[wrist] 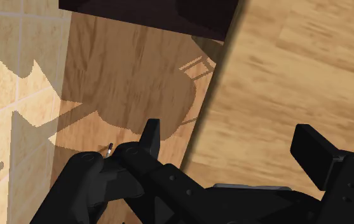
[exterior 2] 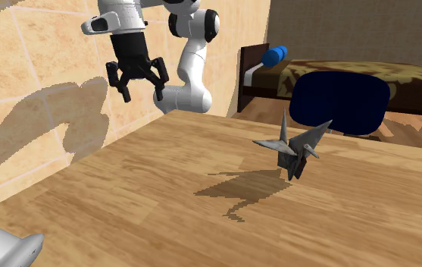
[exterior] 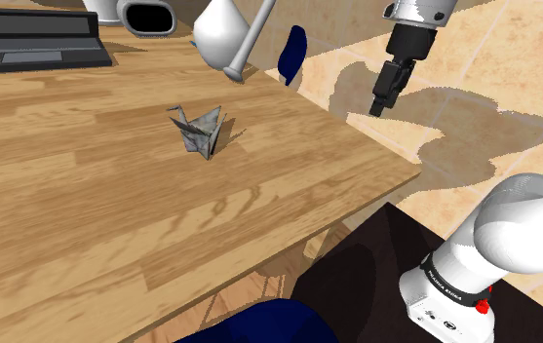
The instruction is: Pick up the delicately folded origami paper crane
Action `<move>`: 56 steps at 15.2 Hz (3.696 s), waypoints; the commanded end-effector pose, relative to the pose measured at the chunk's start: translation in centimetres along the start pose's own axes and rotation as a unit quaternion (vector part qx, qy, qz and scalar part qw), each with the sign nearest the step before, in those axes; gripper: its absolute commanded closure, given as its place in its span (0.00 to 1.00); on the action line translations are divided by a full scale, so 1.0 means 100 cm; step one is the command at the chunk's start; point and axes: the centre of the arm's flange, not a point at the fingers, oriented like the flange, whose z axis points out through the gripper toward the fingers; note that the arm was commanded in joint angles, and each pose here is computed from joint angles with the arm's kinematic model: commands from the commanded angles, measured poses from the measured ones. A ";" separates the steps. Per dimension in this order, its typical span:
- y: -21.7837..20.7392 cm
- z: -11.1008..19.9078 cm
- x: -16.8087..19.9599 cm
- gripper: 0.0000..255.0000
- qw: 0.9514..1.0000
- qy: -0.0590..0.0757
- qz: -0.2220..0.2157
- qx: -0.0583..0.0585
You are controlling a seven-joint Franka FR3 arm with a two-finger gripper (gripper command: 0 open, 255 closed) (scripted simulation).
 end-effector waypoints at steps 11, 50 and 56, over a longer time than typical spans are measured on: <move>-0.130 -0.005 0.037 0.00 0.993 -0.005 0.113 -0.011; -0.351 0.034 0.199 1.00 0.940 -0.016 0.340 -0.034; -0.353 0.008 0.197 1.00 0.940 -0.016 0.340 -0.034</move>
